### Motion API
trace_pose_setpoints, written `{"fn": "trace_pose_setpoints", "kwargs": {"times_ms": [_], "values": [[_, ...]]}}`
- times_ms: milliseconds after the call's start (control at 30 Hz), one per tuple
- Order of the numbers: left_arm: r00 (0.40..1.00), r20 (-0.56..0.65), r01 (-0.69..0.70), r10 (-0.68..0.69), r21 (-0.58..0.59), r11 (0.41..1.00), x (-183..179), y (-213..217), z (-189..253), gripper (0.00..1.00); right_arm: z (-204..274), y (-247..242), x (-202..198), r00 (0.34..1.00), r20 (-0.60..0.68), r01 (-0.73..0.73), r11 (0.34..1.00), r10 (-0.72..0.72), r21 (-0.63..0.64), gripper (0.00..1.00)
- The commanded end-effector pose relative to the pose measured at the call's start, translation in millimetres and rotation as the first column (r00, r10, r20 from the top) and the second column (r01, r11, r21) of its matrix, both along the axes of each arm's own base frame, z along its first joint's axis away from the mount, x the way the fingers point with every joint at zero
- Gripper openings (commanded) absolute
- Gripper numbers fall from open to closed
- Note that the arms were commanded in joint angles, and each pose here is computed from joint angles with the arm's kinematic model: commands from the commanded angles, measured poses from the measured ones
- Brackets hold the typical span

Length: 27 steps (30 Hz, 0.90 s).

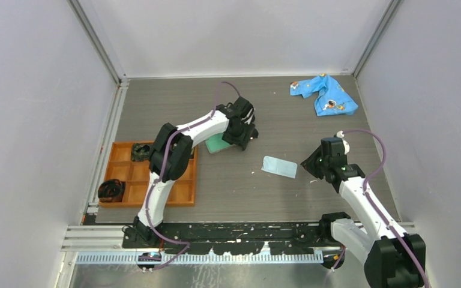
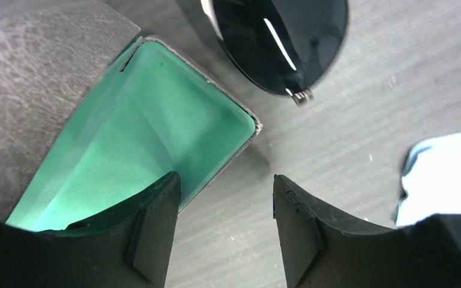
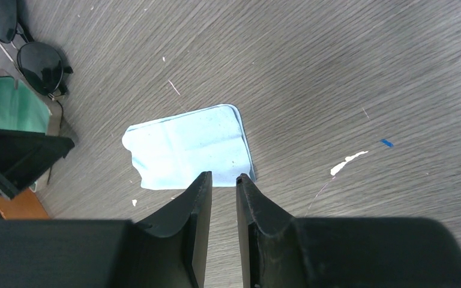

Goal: Organize the sunglasses
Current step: Adjust the sunglasses case at the center of the board.

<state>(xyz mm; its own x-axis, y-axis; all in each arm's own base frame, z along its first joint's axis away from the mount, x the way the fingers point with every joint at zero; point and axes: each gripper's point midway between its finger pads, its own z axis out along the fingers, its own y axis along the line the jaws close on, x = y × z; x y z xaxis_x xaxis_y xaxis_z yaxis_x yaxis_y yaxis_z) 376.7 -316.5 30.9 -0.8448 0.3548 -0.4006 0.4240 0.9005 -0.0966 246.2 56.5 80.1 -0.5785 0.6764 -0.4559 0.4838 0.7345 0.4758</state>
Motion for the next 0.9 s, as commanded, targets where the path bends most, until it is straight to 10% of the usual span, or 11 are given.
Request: {"fn": "trace_pose_setpoints", "kwargs": {"times_ms": [0,433,700,867], "values": [[0.990,-0.032,0.132,-0.136,-0.112,0.985,-28.2,-14.9,34.6,0.59,14.0,-1.4,13.6,0.999,0.042,0.012,1.000,-0.012,-0.002,0.28],[0.989,0.033,0.149,-0.146,-0.216,0.965,-64.7,-36.2,99.1,0.64,2.5,11.7,21.0,0.993,-0.008,-0.119,0.993,0.119,-0.008,0.31],[0.993,-0.090,-0.104,0.071,-0.454,0.885,-78.6,-80.3,93.8,0.57,-11.6,19.0,26.1,0.974,-0.067,-0.220,0.975,0.219,-0.013,0.33],[0.989,-0.077,-0.145,0.127,-0.336,0.930,-87.5,-91.7,64.1,0.57,-21.6,24.8,27.9,0.972,-0.092,-0.214,0.976,0.216,0.035,0.31]]}}
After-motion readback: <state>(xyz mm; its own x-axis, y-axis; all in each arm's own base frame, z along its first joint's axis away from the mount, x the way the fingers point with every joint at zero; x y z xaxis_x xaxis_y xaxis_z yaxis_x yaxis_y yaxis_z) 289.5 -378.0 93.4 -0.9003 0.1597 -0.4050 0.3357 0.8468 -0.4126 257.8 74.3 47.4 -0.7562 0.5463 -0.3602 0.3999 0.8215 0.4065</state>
